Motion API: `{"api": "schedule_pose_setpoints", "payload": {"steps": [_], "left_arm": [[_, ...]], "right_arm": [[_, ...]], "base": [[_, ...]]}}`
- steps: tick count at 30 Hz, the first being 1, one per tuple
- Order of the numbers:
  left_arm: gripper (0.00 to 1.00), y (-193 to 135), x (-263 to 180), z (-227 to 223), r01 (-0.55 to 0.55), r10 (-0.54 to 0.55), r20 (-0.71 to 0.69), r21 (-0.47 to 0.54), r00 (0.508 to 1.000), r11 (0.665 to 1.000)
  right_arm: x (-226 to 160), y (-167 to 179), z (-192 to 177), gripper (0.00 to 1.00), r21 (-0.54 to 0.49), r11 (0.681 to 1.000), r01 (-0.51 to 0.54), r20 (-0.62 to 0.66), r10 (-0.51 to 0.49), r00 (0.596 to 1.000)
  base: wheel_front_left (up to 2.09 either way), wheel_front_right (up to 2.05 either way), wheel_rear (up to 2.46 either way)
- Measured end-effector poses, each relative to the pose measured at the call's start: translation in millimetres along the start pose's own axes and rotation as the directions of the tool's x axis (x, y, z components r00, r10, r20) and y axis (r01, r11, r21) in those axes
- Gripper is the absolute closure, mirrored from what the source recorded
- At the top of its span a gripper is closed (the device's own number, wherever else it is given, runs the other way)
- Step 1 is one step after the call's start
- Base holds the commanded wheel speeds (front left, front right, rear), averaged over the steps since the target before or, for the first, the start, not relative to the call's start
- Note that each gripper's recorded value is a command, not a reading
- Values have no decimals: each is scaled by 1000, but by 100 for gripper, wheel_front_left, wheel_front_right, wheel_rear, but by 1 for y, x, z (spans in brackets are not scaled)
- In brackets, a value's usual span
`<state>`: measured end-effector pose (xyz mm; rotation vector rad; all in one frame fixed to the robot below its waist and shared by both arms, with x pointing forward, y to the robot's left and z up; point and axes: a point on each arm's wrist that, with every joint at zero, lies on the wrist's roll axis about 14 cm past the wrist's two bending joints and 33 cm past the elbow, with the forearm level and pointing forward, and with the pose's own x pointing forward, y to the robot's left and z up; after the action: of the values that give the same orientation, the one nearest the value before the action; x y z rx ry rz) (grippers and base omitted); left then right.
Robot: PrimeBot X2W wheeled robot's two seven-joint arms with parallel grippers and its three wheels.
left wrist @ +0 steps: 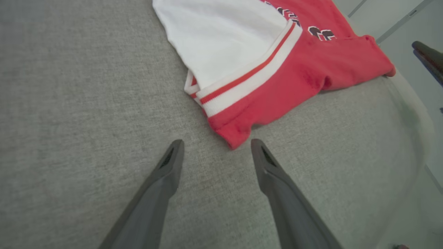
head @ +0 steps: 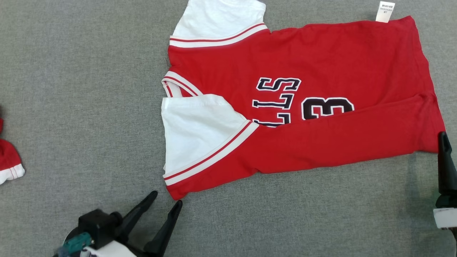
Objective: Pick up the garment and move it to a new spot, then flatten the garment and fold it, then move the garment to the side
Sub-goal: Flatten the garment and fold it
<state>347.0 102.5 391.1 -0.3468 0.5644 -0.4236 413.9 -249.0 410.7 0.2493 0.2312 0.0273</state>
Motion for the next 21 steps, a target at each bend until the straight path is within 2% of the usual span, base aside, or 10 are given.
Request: {"api": "schedule_pose_setpoints", "payload": {"steps": [3,4,5,6,8,16,21], "left_arm": [[0,0,8,-2,15,-15,-27,9,1000,1000],[4,0,11,0,23,-22,-29,15,999,1000],[14,0,14,0,29,-28,-33,20,999,999],[51,0,16,0,34,-33,-32,21,999,999],[100,-1,21,1,47,-46,-33,27,998,999],[100,-3,21,-7,65,-62,-64,40,996,997],[100,-3,19,-5,64,-61,-54,46,997,997]], "right_arm": [[4,0,-4,0,1,1000,-5,-17,5,1000],[4,-2,-6,0,-1,1000,-4,-25,4,1000],[5,-3,-8,0,1,1000,-2,-31,2,1000],[6,-4,-10,0,4,1000,-2,-37,2,999],[7,-7,-13,0,3,1000,5,-47,-5,999],[4,-23,-33,0,10,999,48,-139,-46,989],[6,-16,-49,0,50,998,37,-217,-25,976]], "base": [[0,0,0],[0,0,0],[0,0,0],[0,0,0],[0,0,0],[0,0,0],[0,0,0]]}}
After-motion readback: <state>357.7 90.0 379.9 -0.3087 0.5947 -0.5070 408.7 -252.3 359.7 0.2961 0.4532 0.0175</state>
